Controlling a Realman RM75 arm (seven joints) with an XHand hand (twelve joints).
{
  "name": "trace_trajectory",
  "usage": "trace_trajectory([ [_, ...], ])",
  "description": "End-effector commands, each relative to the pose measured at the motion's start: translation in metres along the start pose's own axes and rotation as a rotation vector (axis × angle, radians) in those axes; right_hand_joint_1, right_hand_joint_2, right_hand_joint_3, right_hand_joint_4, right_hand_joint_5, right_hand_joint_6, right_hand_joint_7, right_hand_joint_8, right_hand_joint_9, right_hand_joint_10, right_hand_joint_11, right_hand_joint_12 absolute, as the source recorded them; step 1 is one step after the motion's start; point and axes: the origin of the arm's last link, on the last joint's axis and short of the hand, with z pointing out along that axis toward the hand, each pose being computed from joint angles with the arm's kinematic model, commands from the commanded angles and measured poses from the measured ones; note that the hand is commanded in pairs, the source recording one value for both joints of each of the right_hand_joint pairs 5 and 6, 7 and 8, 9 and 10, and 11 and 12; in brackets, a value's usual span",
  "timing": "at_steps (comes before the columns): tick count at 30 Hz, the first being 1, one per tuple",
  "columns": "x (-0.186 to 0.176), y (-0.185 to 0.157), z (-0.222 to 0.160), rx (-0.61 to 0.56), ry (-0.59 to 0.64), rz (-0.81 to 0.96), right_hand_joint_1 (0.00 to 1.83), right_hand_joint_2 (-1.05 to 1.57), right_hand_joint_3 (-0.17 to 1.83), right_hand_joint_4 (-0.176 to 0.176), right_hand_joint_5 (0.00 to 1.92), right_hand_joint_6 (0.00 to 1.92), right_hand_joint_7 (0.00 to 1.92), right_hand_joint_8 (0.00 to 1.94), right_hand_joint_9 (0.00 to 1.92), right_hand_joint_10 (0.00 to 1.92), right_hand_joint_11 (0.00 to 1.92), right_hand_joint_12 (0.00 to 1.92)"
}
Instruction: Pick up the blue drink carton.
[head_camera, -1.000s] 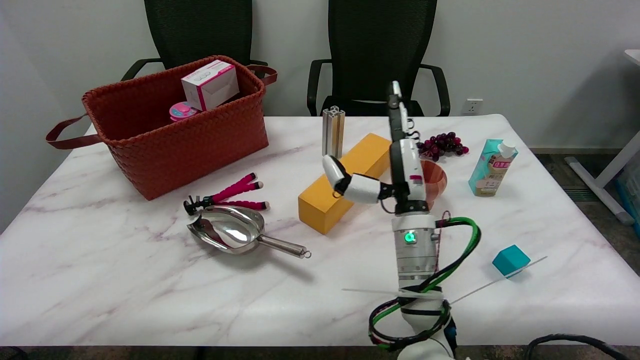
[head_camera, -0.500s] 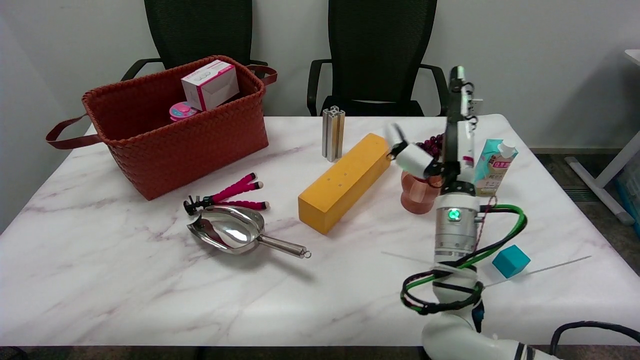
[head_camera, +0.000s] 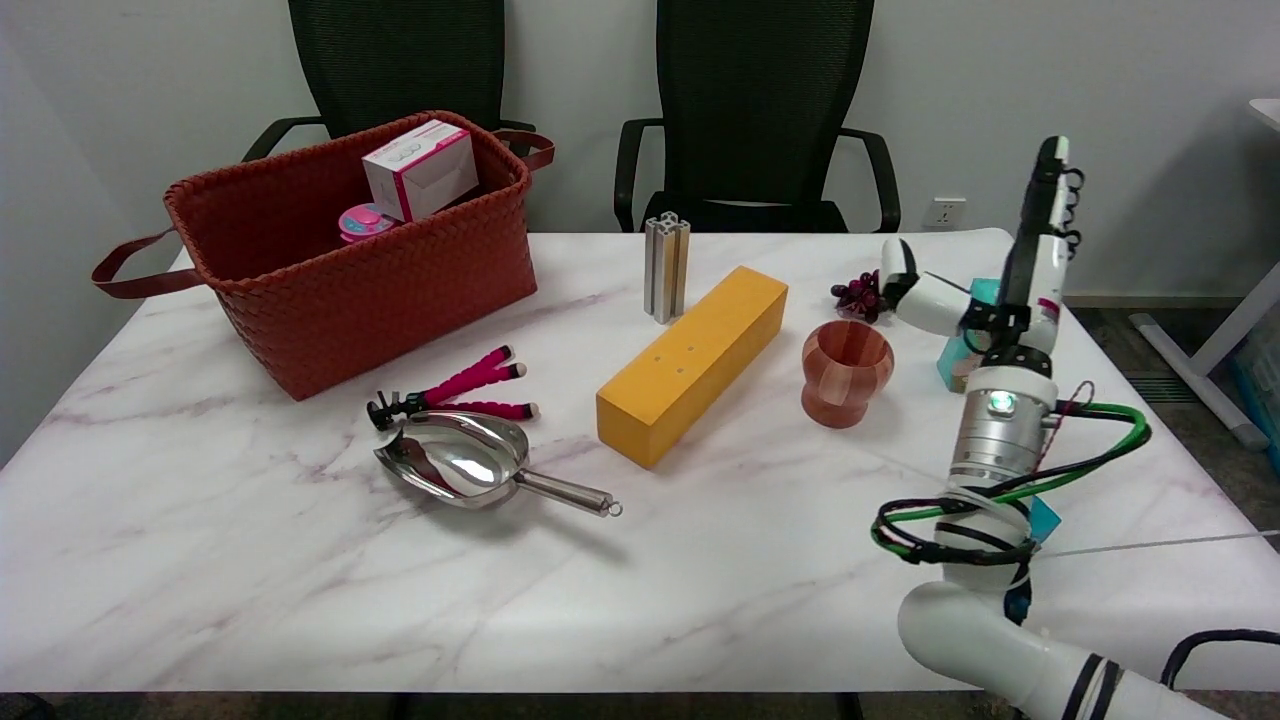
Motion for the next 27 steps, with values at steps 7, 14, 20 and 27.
trace_trajectory([
  [7,0.058,0.052,0.024,-0.214,0.193,-0.082,1.21,0.17,0.87,0.0,0.0,0.0,0.0,0.0,0.0,0.0,0.0,0.0],
  [14,0.068,0.073,0.032,-0.282,0.205,-0.112,1.23,0.24,0.76,0.0,0.0,0.0,0.0,0.0,0.0,0.0,0.0,0.0],
  [20,0.066,0.091,0.041,-0.341,0.161,-0.125,1.21,0.25,0.78,0.0,0.0,0.0,0.0,0.0,0.0,0.0,0.0,0.0],
  [27,0.058,0.106,0.057,-0.386,0.139,-0.123,1.19,0.27,0.75,0.0,0.0,0.0,0.0,0.0,0.0,0.0,0.0,0.0],
])
